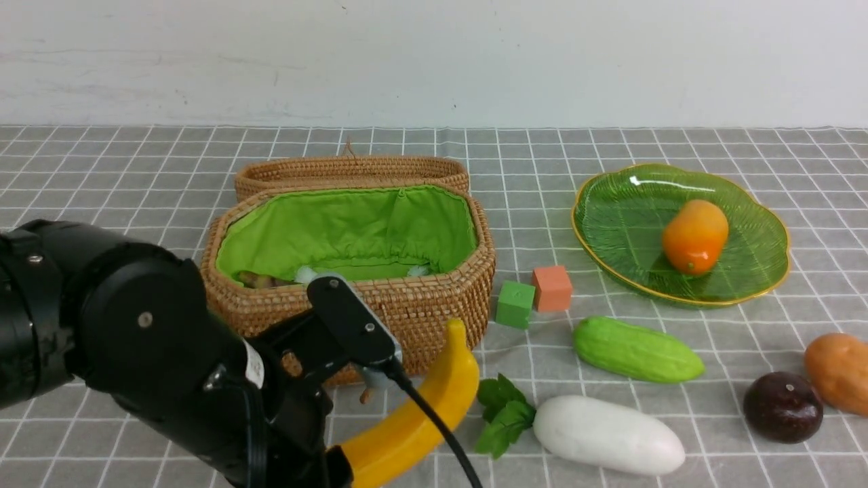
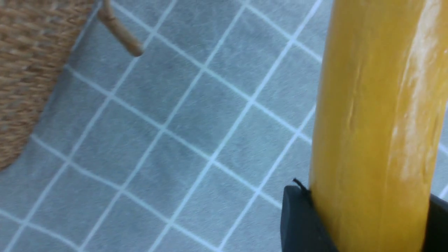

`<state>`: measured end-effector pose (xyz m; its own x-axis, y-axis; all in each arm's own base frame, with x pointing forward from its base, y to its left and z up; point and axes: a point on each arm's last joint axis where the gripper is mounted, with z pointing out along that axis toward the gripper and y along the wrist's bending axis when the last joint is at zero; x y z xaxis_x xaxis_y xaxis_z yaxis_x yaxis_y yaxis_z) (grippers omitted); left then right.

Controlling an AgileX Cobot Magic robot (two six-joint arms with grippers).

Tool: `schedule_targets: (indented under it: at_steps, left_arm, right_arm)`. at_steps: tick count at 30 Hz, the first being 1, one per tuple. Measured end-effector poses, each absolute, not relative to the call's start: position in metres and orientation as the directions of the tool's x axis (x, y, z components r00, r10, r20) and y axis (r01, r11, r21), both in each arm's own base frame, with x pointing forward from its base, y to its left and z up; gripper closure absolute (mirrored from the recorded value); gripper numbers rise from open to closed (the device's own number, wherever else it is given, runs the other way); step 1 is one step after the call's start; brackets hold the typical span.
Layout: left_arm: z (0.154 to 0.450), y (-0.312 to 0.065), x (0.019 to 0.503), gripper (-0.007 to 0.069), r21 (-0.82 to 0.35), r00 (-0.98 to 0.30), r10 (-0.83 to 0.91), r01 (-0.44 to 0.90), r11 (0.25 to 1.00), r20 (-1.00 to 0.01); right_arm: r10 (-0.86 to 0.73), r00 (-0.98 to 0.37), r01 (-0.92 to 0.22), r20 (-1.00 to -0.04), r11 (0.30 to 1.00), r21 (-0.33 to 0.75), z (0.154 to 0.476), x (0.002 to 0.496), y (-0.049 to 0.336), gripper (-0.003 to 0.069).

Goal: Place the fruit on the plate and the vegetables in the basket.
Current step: Use the left arm to grab a banana and put it into the right plate

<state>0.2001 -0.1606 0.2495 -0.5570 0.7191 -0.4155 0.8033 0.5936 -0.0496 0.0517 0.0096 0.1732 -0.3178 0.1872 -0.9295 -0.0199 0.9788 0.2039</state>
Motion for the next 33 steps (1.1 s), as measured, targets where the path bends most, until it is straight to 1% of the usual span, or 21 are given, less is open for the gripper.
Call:
schedule_targets:
  at_steps: [8,15,23,30,33]
  left_arm:
    - [0.256,-0.167,0.196,0.0299,-0.150,-0.608,0.666,0.777,0.612,-0.433]
    - [0.267,-0.173,0.198,0.0299,-0.202,-0.627,0.621,0.762,0.616,-0.470]
    - [0.288,-0.180,0.204,0.0299,-0.211,-0.611,0.582,0.765,0.609,-0.536]
    - [0.293,-0.183,0.207,0.0299,-0.227,-0.614,0.542,0.755,0.616,-0.573]
    - [0.301,-0.188,0.212,0.0299,-0.205,-0.572,0.544,0.781,0.589,-0.614]
  right_arm:
    - [0.187,-0.318,-0.020,-0.929,0.979,0.204,0.173,0.052,0.010,0.0419]
    - [0.187,-0.318,-0.020,-0.929,0.979,0.204,0.173,0.052,0.010,0.0419]
    - [0.187,-0.318,-0.020,-0.929,0.979,0.204,0.173,0.052,0.010,0.0419]
    - [0.187,-0.318,-0.020,-0.929,0.979,0.204,0.173,0.052,0.010,0.0419]
    - [0.187,-0.318,-0.020,-0.929,0.979,0.204,0.173,0.052,0.010,0.0419]
